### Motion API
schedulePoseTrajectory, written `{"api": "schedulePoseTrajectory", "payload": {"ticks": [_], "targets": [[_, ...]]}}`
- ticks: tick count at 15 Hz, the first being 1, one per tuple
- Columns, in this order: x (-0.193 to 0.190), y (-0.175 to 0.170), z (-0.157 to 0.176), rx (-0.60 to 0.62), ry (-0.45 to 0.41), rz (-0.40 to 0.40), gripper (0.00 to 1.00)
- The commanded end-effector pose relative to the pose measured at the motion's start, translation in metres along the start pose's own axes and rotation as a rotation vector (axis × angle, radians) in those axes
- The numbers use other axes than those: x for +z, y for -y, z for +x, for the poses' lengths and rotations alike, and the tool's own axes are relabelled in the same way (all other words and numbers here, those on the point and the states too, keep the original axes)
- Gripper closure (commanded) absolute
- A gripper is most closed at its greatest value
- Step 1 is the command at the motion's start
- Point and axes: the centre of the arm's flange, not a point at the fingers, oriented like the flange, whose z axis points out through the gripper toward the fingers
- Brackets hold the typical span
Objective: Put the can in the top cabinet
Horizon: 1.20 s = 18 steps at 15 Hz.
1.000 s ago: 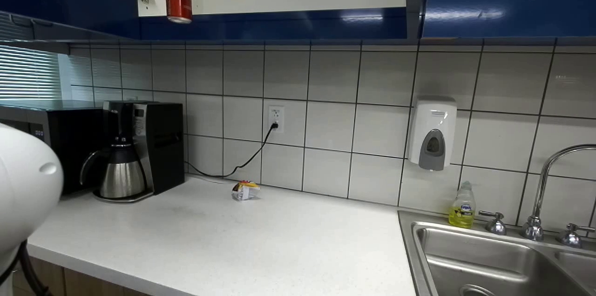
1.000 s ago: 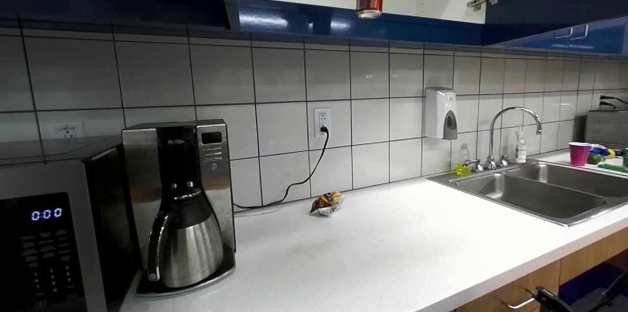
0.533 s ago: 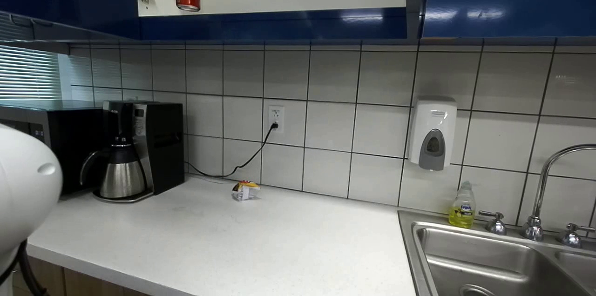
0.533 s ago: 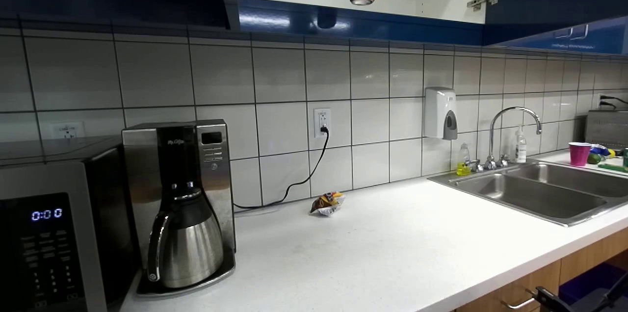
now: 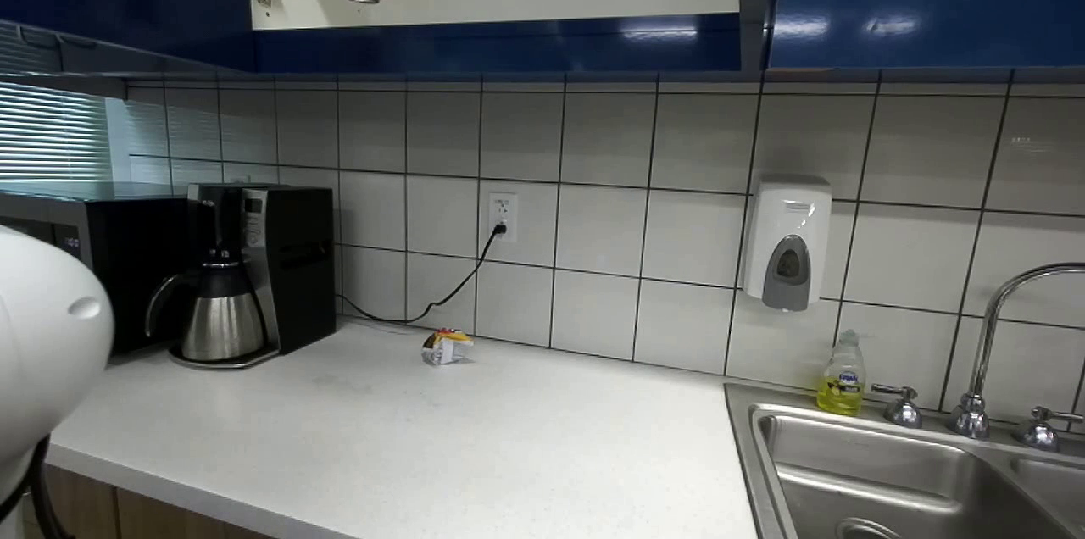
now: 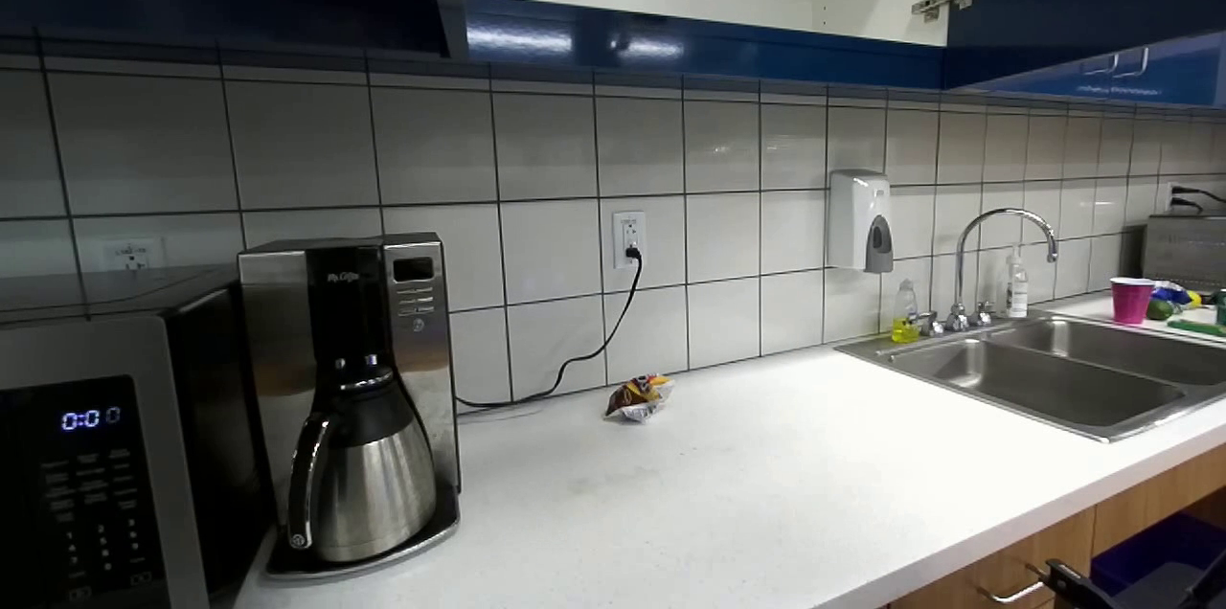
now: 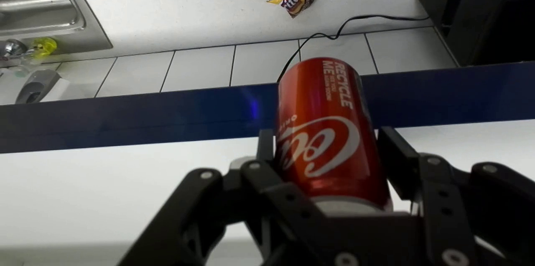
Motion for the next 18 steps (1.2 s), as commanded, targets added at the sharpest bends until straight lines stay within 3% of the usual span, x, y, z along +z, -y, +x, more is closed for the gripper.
{"api": "schedulePoseTrajectory", "payload": {"ticks": [1, 7, 18], "targets": [[-0.017, -0.003, 0.037, 0.014, -0.01, -0.018, 0.62], [-0.009, -0.011, 0.069, 0.034, -0.014, -0.032, 0.62], [0.039, -0.033, 0.11, 0.087, 0.011, -0.036, 0.62]]}}
